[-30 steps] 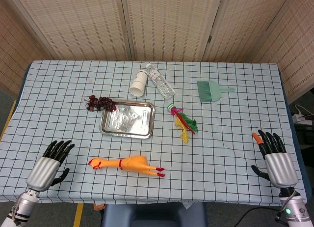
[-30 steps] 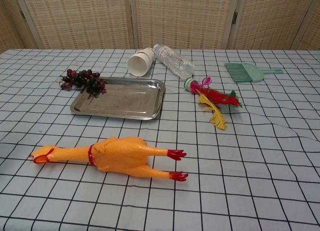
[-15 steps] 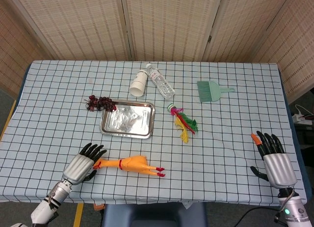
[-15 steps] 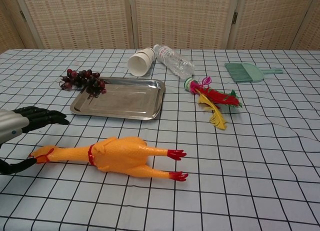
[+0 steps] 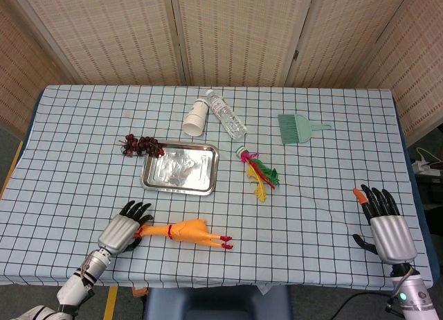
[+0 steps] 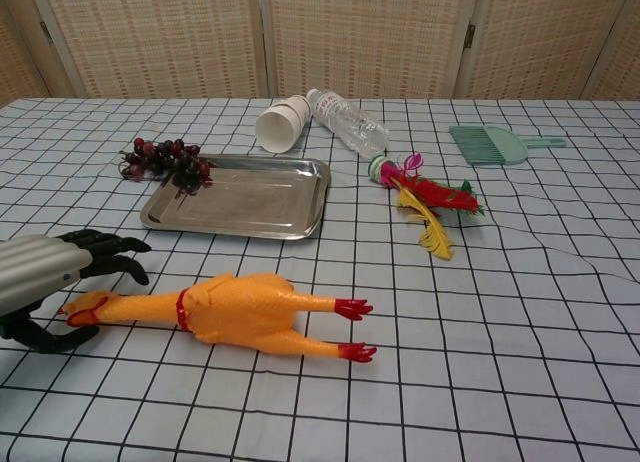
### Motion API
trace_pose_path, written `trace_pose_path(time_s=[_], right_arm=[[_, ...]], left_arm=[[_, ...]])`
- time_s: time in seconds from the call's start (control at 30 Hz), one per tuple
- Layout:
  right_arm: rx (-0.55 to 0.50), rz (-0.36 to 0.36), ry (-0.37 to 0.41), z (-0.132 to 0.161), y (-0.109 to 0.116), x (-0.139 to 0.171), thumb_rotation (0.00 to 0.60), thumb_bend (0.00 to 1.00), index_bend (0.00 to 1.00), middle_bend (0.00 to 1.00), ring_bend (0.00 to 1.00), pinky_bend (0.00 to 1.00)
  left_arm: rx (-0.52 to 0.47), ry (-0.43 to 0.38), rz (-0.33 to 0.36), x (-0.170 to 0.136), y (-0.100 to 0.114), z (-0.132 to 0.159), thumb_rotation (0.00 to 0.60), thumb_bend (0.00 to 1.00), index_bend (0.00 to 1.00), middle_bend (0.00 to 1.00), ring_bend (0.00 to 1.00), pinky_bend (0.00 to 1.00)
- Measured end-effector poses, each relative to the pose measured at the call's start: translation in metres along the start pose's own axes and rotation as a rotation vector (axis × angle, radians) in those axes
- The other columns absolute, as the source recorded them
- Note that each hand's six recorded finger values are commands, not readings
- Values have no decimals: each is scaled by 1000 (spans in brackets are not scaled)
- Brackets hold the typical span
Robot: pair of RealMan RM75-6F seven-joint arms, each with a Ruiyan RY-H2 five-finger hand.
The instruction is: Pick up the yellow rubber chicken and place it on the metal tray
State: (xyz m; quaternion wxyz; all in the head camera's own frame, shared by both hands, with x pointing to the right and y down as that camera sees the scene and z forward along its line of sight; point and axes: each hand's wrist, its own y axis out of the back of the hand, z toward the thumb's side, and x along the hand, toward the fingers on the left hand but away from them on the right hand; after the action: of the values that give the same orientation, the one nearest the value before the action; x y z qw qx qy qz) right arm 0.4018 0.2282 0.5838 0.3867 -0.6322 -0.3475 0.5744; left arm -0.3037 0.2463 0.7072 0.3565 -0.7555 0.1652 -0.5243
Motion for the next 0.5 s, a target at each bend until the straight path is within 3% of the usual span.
trace_pose_path(time_s=[0.13, 0.27, 0.4, 0.5], right_arm=[[6, 5, -5, -1, -2, -1, 600, 122, 0, 0, 0, 0], [11, 8, -6, 0, -4, -2, 600, 123, 0, 0, 0, 0], [16, 17, -6, 1, -6, -2, 600, 122, 0, 0, 0, 0], [16, 22, -6, 1, -7, -2, 600, 123, 0, 0, 0, 0]], left_arm=[[-9, -6, 2, 4, -1, 3, 600, 415, 306, 0, 0, 12], [-17, -25, 20, 7, -1, 10, 600, 432, 433, 17, 0, 30], [-20, -37, 54, 9, 1, 17, 600, 486, 538, 110, 13, 58], [-24, -45, 75, 11, 2, 22, 600, 530, 600, 200, 91, 87]])
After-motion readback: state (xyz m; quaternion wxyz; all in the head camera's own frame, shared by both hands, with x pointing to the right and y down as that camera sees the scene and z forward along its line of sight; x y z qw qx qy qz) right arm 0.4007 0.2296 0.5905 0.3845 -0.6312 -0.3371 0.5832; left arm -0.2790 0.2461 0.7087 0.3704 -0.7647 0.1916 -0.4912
